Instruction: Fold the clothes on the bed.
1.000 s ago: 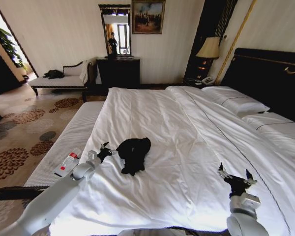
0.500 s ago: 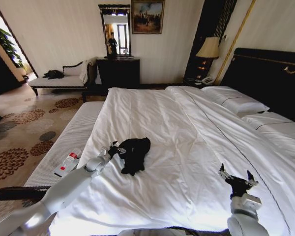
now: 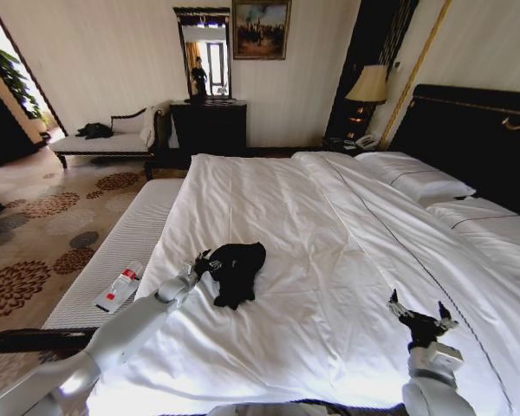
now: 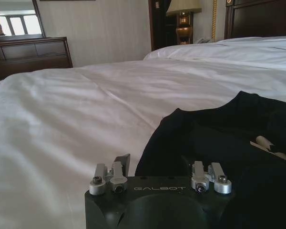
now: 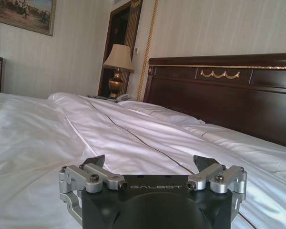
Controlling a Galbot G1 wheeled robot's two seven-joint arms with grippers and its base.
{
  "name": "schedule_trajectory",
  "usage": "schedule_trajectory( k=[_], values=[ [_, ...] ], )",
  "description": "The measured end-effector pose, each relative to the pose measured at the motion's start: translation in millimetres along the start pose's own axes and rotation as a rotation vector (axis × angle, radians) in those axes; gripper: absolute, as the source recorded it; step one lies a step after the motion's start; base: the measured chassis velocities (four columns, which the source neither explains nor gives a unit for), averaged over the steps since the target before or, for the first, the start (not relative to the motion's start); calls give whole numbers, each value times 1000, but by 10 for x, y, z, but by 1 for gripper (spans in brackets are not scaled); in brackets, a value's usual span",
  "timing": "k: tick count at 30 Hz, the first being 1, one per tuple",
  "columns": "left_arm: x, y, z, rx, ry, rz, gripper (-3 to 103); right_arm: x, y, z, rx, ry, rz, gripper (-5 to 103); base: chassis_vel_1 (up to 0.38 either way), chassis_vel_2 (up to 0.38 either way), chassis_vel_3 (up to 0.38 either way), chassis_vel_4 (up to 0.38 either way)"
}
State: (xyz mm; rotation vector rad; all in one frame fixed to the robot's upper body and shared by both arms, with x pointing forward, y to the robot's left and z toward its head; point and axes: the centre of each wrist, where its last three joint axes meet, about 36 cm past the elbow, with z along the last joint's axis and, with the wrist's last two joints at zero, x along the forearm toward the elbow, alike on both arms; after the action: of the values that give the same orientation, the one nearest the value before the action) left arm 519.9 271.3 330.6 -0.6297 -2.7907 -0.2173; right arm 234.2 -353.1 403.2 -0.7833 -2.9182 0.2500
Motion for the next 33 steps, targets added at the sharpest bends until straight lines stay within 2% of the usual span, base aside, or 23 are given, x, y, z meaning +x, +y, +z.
schedule_trajectory(
  k=[3, 5, 9, 14, 16, 19, 21, 23, 24, 25, 26, 28, 29, 32, 33],
  values=[
    [2, 29, 19, -1, 4, -7, 44, -5, -5, -13, 1, -2, 1, 100, 0, 0, 0, 0],
    [2, 37, 19, -2, 5, -8, 44, -6, -9, -17, 2, -3, 1, 100, 0, 0, 0, 0],
    [-12, 65, 0, 2, 3, -17, 23, -7, -21, -43, 1, -7, 5, 100, 0, 0, 0, 0],
    [-12, 42, 2, 8, 3, -17, 13, -16, -22, -78, -9, 0, -2, 100, 0, 0, 0, 0],
    [-8, 31, 9, 8, 4, -15, 2, -35, -27, -100, -9, -2, -9, 100, 0, 0, 0, 0],
    [-4, 24, 16, 7, 5, -14, 0, -102, -46, -156, -15, -3, -24, 100, 0, 0, 0, 0],
    [-1, 22, 15, 5, 5, -15, 0, -157, -54, -239, -59, 13, -48, 100, 0, 0, 0, 0],
    [3, 16, 8, 4, 3, -16, 0, -305, -48, -492, -172, 66, -138, 100, 0, 0, 0, 0],
    [3, 16, 8, 4, 3, -16, 0, -305, -48, -492, -172, 66, -138, 100, 0, 0, 0, 0],
    [7, 13, 3, 5, 1, -16, 0, -414, -39, -634, -234, 105, -205, 100, 0, 0, 0, 0],
    [9, 13, 0, 6, 0, -17, 0, -456, -36, -686, -257, 120, -229, 100, 0, 0, 0, 0],
    [21, 22, -8, 8, -2, -24, 0, -803, 29, -999, -379, 218, -389, 100, 0, 0, 0, 0],
    [21, 22, -8, 8, -2, -24, 0, -803, 29, -999, -379, 218, -389, 100, 0, 0, 0, 0],
    [22, 6, 0, 15, 0, -33, 0, -1220, 162, -1122, -431, 298, -517, 100, 0, 0, 0, 0],
    [22, 6, 0, 15, 0, -33, 0, -1220, 162, -1122, -431, 298, -517, 100, 0, 0, 0, 0]
  ],
)
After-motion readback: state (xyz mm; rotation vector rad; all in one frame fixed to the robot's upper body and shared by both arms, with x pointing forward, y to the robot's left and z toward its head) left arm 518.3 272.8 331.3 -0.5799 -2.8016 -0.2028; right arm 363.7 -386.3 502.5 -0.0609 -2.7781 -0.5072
